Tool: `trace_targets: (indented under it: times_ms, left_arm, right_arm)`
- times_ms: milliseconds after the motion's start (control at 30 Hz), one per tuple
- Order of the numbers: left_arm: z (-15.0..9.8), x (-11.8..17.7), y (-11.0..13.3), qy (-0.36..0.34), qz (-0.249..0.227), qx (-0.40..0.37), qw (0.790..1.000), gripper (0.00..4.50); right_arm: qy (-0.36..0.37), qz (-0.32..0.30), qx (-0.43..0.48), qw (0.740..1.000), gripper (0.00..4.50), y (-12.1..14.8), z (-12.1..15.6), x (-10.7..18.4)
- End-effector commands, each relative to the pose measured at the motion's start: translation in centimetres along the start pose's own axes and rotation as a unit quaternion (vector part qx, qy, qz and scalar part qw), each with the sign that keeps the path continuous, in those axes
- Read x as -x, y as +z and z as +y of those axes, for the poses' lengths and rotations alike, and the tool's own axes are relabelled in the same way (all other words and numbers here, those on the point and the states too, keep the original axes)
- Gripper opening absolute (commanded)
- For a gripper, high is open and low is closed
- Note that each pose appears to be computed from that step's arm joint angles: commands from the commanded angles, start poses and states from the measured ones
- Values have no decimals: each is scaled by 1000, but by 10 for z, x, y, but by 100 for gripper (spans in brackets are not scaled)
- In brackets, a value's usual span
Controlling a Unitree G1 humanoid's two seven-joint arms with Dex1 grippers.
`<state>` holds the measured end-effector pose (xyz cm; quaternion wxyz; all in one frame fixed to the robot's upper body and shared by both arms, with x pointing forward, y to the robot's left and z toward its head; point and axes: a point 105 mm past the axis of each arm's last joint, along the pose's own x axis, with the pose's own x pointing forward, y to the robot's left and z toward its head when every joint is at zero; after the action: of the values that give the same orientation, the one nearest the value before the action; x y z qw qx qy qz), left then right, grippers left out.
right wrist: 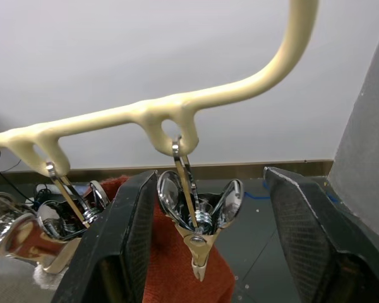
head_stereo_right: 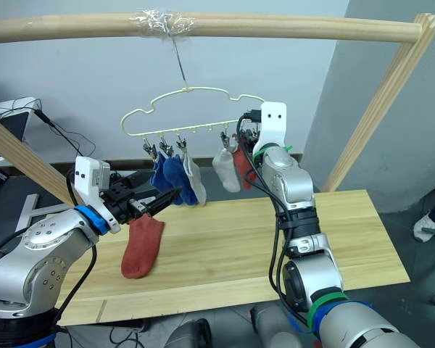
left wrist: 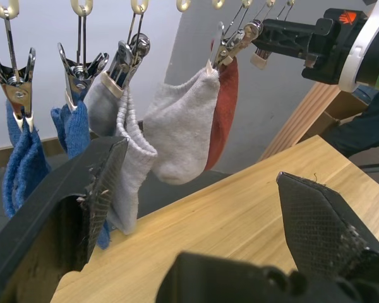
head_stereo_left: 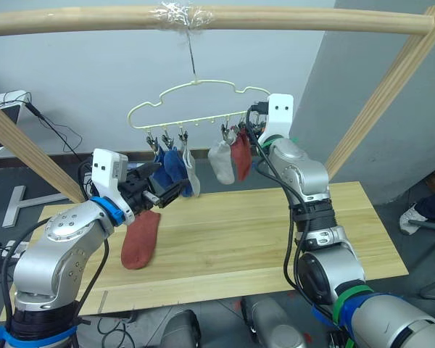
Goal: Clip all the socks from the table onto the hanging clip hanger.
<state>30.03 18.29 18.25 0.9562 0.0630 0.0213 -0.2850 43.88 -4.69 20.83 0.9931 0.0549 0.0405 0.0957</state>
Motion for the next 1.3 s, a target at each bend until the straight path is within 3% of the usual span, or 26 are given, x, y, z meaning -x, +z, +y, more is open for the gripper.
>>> trace_targets:
  times_ms: [33, 900, 1000, 1100, 1300]
  left_arm:
    - [-3, 4, 14, 2, -24, -16, 1000, 435]
    - [-2, 8, 11, 21, -21, -17, 999, 435]
    - [-1, 9, 11, 21, -21, -17, 999, 441]
    - [-2, 8, 10, 20, -20, -17, 999, 441]
    - [-2, 6, 10, 18, -21, -16, 999, 441]
  right_arm:
    - [8, -37, -7, 999, 281, 25, 9, 0]
    - [-15, -43, 5, 999, 281, 28, 13, -10]
    - [-34, -43, 10, 998, 220, 28, 7, -11]
    - [-38, -44, 11, 998, 117, 28, 5, -10]
    - [-41, -45, 12, 998, 117, 28, 3, -10]
